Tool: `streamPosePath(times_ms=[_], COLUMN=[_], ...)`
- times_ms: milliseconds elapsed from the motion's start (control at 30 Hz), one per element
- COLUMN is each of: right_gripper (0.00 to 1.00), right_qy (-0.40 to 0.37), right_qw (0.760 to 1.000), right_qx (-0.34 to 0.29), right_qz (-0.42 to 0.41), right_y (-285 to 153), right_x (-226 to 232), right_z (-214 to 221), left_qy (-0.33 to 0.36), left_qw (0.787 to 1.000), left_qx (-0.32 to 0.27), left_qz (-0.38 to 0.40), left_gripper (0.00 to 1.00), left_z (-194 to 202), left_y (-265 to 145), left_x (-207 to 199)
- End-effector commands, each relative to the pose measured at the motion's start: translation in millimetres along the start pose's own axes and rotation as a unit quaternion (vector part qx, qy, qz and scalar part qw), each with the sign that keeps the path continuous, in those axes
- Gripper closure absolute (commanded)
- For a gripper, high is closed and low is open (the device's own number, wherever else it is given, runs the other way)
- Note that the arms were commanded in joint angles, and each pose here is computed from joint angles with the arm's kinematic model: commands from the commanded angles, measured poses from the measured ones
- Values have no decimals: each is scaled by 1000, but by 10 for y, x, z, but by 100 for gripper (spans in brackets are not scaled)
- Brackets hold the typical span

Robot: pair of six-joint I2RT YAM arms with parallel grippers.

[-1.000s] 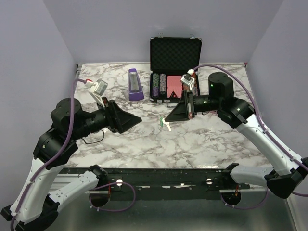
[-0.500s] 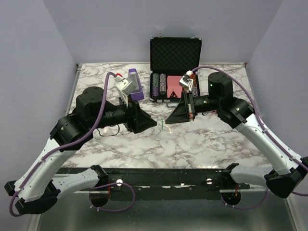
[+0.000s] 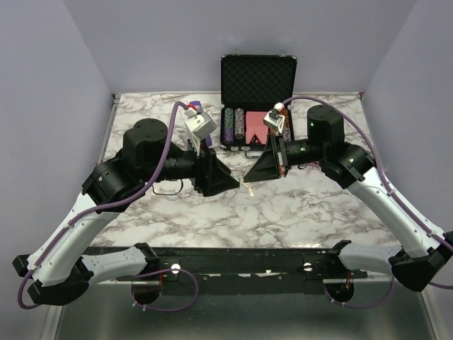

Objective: Remove the keys from the keyring

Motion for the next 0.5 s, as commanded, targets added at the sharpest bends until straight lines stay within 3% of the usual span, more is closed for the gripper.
streamPosePath(times_ms=[0, 467], right_gripper=[99, 99], right_qy=[-10, -23], right_qw=[1000, 998], right_qx=[19, 30], right_qz=[-23, -41], right_y=[-60, -84], right_x=[208, 320], right_z=[58, 92], left_qy=[36, 42], left_qw=[999, 998], left_qx=[11, 15], left_qz=[29, 37], left_gripper=[37, 43], left_z=[8, -47], left_y=[-71, 60], left_x=[-121, -134])
Point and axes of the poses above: each gripper's point midway between its finger pads, its own y axis out along the fingers, its own x axis along the line the jaws close on, z = x × y, the point moved 2 cm from there along -y, back along the fingers, and after that the axes turned 4 degrees about -y, right-handed, at the moved point
